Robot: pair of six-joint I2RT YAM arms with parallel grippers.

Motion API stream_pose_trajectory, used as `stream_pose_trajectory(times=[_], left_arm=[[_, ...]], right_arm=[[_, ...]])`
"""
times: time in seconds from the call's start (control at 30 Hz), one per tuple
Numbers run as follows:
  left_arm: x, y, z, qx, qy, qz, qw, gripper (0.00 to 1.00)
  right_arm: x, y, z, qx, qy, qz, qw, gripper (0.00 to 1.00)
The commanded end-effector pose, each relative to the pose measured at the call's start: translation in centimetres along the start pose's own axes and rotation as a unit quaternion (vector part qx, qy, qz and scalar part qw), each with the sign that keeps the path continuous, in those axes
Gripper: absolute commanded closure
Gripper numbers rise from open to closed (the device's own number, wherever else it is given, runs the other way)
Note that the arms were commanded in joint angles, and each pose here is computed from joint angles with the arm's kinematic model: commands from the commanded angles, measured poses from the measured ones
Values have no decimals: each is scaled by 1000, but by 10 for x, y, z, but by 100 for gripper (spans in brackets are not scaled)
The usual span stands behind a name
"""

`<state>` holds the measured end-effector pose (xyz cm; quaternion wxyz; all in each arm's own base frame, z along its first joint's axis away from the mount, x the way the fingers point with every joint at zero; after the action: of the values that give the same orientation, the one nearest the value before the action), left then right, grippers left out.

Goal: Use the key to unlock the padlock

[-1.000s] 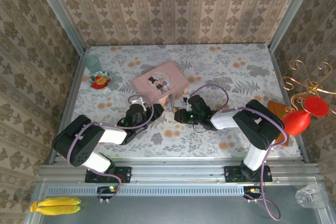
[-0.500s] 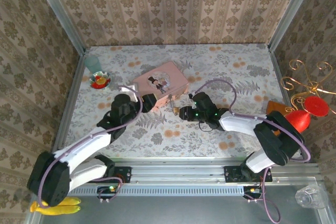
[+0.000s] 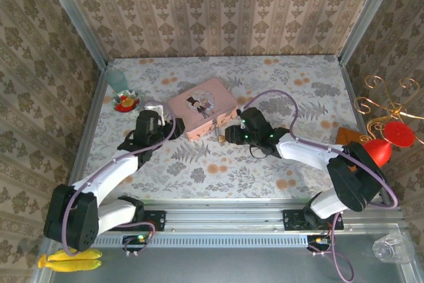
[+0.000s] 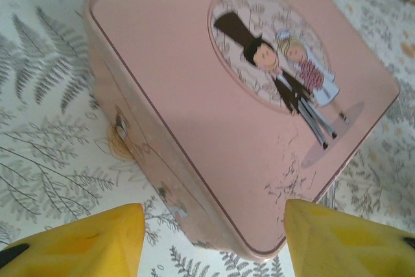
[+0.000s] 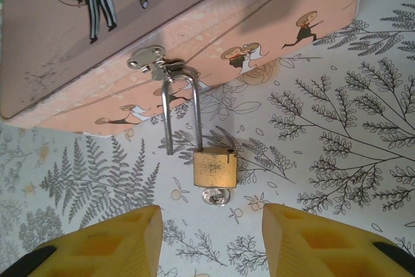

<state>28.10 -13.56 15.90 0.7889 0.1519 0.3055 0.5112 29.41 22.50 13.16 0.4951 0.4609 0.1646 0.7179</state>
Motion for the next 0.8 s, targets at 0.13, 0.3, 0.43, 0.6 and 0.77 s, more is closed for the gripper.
stream_pose_trajectory(times=[0.13,0.3,0.43,0.6,0.77], left_arm=[[-11,-19,2,23,-35,-44,998,40],[-9,-29,-3,32,-43,-49,997,40],[-11,-34,-13,31,-49,-71,996,40],[-3,-42,-21,47,-42,-58,996,40],[4,-47,-26,55,-32,-47,997,40]], right_arm=[[-4,-20,3,7,-30,-22,999,54],[1,-37,6,24,-31,-28,999,54],[6,-49,9,34,-27,-25,999,58],[7,-59,13,34,-10,-34,999,59],[8,-71,16,49,0,-24,999,63]])
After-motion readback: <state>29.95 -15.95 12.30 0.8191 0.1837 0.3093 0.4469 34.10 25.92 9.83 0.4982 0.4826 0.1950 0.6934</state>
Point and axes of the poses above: each hand's point on the last joint's axis, 136 mm out from that joint toward the fingers, its own y axis back along the fingers, its own x axis along the line the jaws close on, z = x × y, the point moved 5 cm from there along y, back along the fingers, and after that the axes turned 9 degrees about -y, right-handed, at the moved point
